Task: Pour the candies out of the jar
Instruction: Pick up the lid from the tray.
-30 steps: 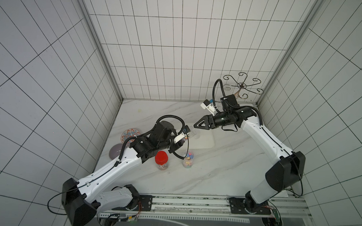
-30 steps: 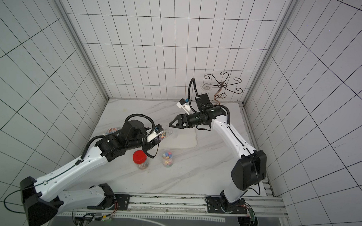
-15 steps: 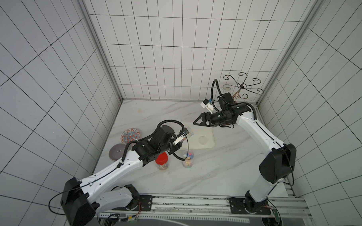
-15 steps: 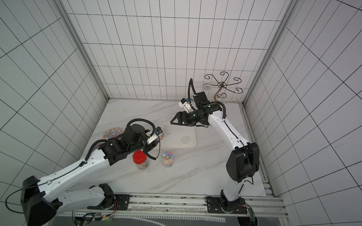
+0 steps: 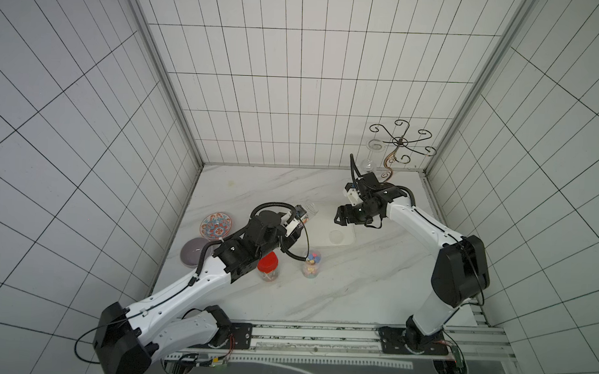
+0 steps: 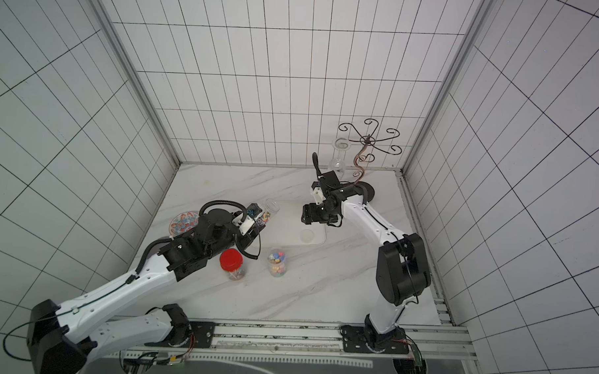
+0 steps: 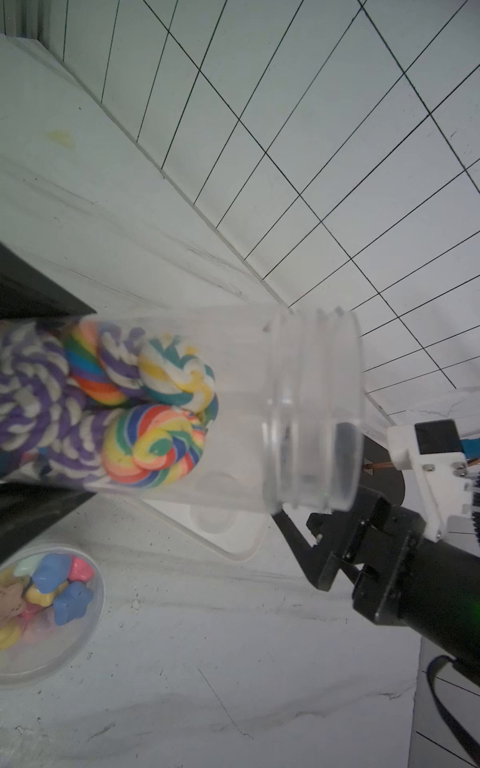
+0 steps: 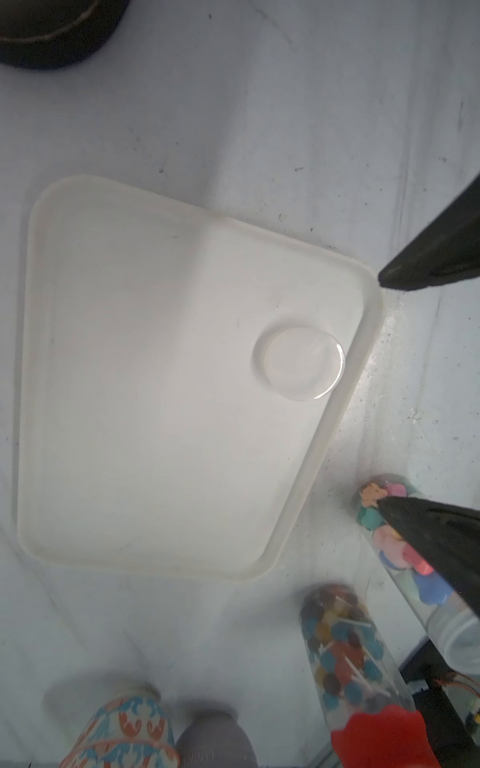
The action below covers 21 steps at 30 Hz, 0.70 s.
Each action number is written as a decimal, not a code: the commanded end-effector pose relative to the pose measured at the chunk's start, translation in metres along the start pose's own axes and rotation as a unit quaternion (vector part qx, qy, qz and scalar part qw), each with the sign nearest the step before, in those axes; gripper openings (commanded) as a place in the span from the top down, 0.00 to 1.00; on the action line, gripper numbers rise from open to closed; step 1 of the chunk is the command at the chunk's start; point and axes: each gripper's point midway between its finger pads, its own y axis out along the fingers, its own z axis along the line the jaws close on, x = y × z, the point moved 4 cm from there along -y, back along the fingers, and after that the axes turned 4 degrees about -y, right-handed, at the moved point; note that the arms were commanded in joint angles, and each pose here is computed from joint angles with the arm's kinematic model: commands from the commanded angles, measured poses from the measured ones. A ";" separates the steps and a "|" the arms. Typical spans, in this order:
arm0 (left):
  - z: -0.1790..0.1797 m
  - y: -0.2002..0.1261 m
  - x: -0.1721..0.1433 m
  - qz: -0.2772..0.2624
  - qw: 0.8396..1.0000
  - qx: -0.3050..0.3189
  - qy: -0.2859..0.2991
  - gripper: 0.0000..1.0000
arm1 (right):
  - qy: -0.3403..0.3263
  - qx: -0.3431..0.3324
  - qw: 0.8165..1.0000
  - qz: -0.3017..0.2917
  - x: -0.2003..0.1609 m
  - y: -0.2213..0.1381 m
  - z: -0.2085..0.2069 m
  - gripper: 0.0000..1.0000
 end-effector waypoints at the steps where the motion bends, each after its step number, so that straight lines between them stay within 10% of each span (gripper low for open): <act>1: 0.013 -0.008 0.021 -0.058 0.997 0.018 -0.038 0.55 | -0.008 -0.062 0.998 0.000 -0.011 0.022 -0.009 0.20; 21: 0.021 -0.008 0.020 -0.059 0.997 0.009 -0.058 0.55 | -0.025 -0.110 0.993 0.035 -0.032 0.082 -0.006 0.21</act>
